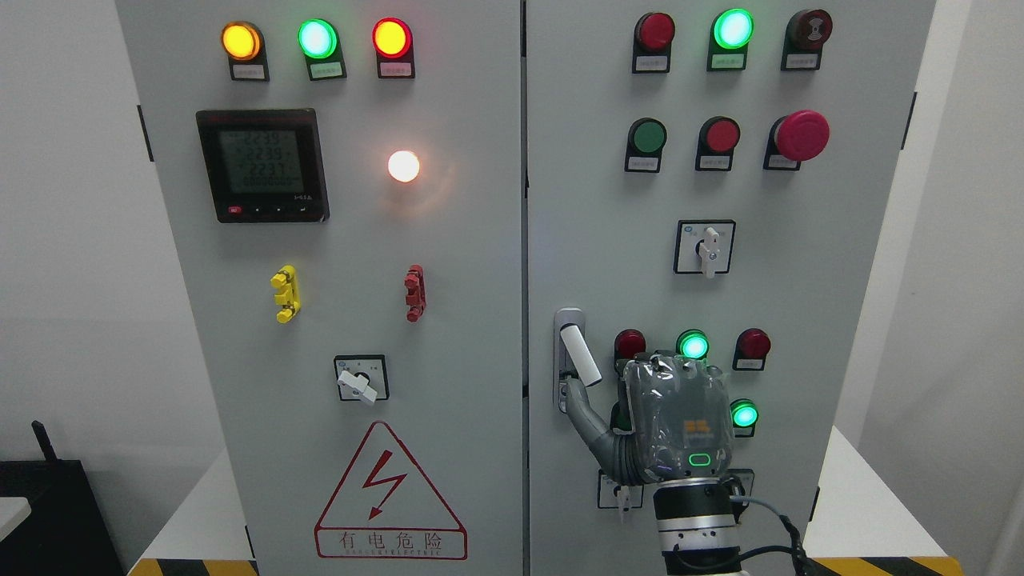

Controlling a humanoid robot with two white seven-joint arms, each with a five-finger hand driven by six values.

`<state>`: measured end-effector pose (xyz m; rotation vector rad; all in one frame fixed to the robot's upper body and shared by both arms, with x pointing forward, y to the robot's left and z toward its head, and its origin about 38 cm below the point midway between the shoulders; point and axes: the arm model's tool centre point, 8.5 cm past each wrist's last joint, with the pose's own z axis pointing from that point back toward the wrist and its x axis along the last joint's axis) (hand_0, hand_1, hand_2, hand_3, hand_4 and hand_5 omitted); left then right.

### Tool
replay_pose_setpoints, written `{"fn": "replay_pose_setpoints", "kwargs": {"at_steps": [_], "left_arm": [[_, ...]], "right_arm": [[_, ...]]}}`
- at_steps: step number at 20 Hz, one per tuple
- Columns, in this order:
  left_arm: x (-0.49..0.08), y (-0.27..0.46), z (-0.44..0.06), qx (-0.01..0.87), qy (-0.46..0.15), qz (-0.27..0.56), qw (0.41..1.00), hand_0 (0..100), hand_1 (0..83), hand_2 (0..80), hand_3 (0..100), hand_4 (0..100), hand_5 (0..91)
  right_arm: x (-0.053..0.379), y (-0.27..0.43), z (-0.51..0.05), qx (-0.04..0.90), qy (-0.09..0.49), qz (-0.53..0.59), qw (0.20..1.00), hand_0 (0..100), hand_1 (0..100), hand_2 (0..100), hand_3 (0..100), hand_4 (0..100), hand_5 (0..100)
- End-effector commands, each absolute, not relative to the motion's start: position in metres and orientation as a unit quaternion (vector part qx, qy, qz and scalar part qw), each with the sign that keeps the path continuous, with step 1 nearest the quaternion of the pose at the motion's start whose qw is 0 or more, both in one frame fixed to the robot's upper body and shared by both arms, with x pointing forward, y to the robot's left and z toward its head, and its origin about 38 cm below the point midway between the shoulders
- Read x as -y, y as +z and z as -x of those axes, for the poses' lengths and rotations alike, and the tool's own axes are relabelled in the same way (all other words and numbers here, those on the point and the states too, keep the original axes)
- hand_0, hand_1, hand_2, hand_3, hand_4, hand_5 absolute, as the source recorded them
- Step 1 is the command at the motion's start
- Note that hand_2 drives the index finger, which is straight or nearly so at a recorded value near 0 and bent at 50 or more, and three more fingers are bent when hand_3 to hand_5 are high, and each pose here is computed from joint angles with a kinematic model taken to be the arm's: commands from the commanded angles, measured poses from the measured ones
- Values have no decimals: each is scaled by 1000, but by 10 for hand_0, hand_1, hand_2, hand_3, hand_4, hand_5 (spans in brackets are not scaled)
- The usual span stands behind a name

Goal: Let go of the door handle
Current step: 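Rotate the handle outward with the right hand until horizontal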

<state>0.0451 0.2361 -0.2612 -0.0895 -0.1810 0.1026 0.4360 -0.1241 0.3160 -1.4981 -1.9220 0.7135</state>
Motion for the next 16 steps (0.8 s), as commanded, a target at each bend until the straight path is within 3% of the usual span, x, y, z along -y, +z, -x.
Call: {"fn": "replay_pose_setpoints", "kwargs": {"at_steps": [1, 16], "left_arm": [[-236, -261, -39, 82, 57, 44, 994, 120, 389, 0, 0, 0, 0], [-236, -261, -39, 82, 57, 44, 994, 120, 389, 0, 0, 0, 0]], "right_arm": [[129, 317, -437, 720, 266, 567, 300, 438, 217, 999, 1000, 930, 932], [133, 318, -438, 719, 262, 570, 300, 444, 217, 1000, 1000, 931, 934]]}}
